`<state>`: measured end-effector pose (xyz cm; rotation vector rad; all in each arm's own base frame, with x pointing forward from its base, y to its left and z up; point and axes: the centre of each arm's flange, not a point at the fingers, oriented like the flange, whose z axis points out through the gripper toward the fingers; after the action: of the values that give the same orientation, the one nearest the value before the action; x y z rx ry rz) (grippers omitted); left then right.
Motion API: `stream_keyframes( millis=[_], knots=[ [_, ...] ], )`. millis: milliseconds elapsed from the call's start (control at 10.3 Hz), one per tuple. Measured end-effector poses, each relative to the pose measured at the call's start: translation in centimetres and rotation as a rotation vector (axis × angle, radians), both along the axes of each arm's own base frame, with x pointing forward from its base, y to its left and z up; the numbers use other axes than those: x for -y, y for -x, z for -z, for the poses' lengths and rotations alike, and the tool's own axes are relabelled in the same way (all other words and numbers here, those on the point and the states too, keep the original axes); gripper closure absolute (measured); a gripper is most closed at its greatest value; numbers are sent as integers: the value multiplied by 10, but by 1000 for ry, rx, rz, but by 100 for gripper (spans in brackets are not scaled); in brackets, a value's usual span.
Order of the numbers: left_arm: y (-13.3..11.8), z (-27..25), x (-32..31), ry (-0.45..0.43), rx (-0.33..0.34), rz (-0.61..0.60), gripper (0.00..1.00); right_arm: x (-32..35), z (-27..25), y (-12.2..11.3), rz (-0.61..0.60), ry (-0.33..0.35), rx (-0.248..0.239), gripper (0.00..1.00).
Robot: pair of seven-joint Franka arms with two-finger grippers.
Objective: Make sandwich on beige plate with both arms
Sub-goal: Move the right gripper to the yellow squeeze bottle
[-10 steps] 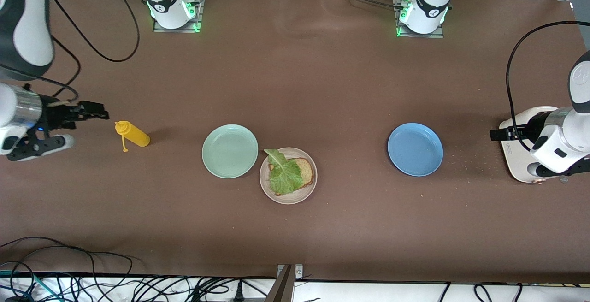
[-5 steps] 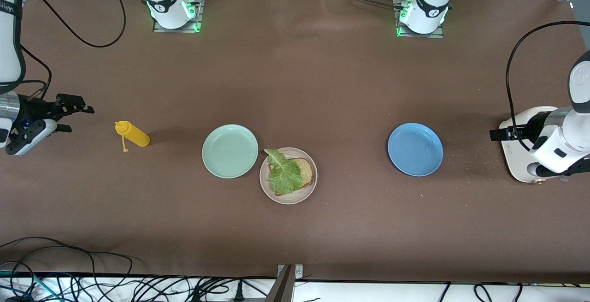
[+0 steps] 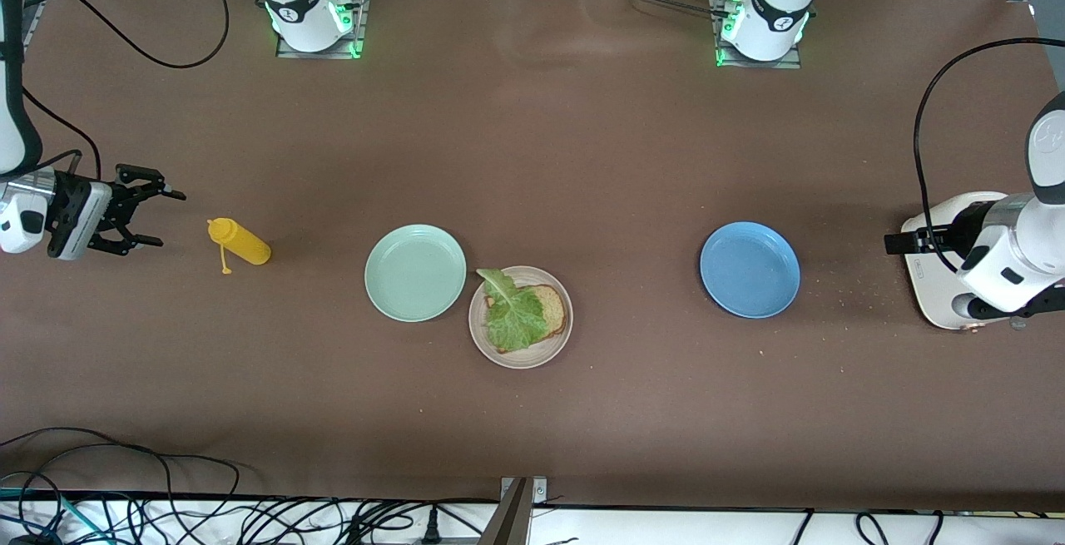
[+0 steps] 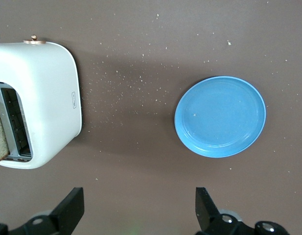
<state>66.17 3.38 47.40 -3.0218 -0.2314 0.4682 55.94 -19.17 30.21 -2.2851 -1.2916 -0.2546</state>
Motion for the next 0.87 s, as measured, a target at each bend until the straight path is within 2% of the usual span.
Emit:
stream_keyframes(
  millis=[388,873],
  knots=[
    [0,0,0,0,0,0,0,2,89,6,-200,-185,197,0],
    [0,0,0,0,-1,0,0,-12,116,-6,-288,-244,321,0]
  ],
)
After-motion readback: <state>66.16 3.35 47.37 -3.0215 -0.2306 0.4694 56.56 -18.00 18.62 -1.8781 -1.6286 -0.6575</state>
